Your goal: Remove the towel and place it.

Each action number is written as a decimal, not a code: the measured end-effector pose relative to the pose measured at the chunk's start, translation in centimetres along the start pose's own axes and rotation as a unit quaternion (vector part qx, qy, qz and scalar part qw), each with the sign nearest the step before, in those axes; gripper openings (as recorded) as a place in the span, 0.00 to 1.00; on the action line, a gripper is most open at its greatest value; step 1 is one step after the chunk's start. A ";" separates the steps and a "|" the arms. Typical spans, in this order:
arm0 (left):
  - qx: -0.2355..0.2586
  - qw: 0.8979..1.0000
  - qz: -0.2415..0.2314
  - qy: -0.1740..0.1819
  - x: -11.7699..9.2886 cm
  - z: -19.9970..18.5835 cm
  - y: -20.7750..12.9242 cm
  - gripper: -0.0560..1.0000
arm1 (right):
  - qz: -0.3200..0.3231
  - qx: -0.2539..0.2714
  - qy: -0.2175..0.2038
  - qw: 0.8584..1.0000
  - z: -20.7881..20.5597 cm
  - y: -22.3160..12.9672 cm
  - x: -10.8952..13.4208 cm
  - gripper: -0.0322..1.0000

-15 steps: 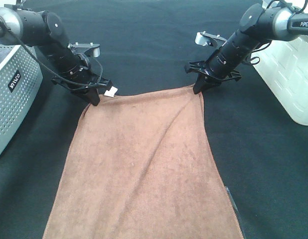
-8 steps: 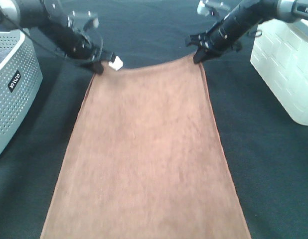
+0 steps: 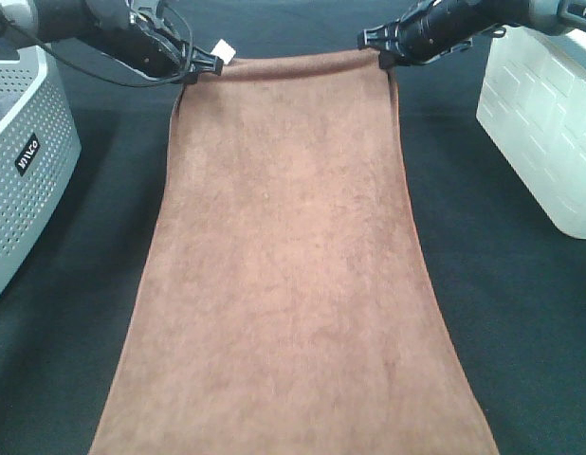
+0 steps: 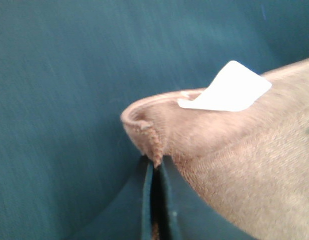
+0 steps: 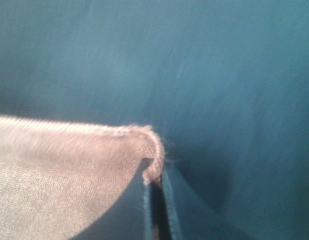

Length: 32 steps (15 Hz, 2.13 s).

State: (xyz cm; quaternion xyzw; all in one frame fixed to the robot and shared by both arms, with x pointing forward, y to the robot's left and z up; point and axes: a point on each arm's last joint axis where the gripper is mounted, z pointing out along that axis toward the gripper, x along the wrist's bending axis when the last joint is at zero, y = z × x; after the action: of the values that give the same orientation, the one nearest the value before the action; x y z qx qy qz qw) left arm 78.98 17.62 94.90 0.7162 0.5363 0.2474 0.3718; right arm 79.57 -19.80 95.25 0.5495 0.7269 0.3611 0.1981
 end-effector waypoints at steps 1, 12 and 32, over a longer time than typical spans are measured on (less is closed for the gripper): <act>-0.013 1.000 0.000 0.004 0.1 0.2 0.1 0.05 | 0.000 -0.011 -0.004 1.000 0.0 0.2 -0.1 0.03; -0.068 0.997 0.020 0.037 1.0 4.3 -3.0 0.05 | 0.008 -0.050 -0.032 0.998 3.6 -2.0 -1.3 0.03; -0.123 0.990 0.022 0.067 1.2 8.1 -7.1 0.34 | 0.061 -0.052 -0.024 0.997 8.4 -5.6 -2.1 0.49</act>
State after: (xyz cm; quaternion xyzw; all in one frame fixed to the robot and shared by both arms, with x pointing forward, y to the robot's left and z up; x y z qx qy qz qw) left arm 81.32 17.68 84.31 0.6584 0.5096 0.3674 0.4146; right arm 82.33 -19.97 85.37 0.5904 0.6674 0.3962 0.2216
